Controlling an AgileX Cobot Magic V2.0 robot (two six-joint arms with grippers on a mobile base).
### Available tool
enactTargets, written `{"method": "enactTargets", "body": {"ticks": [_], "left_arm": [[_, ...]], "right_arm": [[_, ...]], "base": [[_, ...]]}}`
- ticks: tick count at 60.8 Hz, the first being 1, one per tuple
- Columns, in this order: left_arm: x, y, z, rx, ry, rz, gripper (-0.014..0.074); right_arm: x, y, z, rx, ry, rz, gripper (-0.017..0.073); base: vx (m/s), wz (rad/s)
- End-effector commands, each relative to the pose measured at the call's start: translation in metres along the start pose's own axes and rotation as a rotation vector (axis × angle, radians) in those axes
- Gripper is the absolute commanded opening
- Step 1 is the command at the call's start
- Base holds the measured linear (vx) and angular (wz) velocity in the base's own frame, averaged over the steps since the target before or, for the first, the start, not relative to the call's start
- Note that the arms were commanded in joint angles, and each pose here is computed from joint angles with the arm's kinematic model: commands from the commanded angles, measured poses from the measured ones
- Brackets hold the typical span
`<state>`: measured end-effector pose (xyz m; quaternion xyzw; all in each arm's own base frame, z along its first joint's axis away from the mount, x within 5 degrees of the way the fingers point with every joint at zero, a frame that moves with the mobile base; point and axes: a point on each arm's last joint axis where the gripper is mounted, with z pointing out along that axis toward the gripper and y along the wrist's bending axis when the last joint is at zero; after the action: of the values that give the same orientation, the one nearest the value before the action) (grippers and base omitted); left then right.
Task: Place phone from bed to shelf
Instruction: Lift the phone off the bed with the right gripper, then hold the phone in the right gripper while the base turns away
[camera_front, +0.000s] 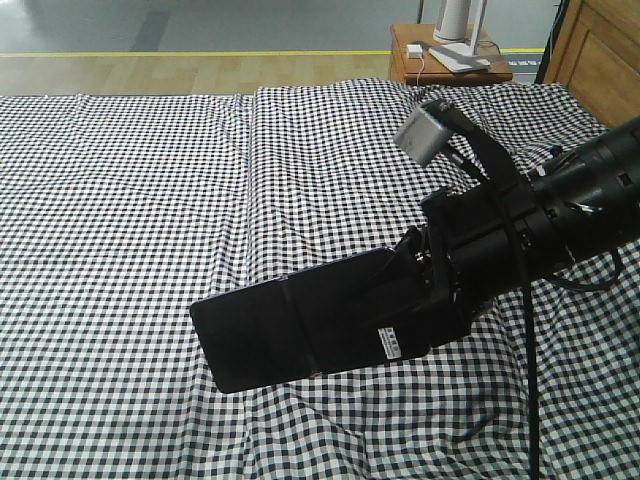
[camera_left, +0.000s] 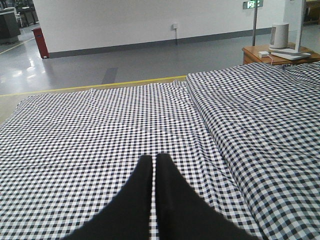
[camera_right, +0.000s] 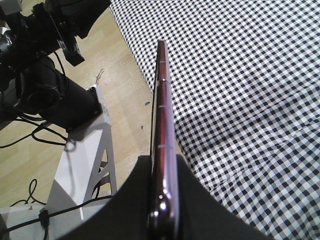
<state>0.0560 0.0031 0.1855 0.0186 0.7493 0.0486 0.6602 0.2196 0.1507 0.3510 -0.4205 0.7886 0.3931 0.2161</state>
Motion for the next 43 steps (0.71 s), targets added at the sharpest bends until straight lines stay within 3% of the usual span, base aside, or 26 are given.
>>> {"method": "enactTargets", "body": {"ticks": [1, 43], "left_arm": [[-0.0153, 0.0011, -0.0031, -0.005, -0.105, -0.009, 0.0001], [-0.0153, 0.0011, -0.0031, -0.005, -0.105, -0.009, 0.0001]], "right_arm": [[-0.0070, 0.0202, -0.0117, -0.078, -0.052, -0.027, -0.0001], [-0.0070, 0.0198, -0.0120, -0.077, -0.053, -0.026, -0.0001]], "base": [[0.00, 0.00], [-0.01, 0.04]]}}
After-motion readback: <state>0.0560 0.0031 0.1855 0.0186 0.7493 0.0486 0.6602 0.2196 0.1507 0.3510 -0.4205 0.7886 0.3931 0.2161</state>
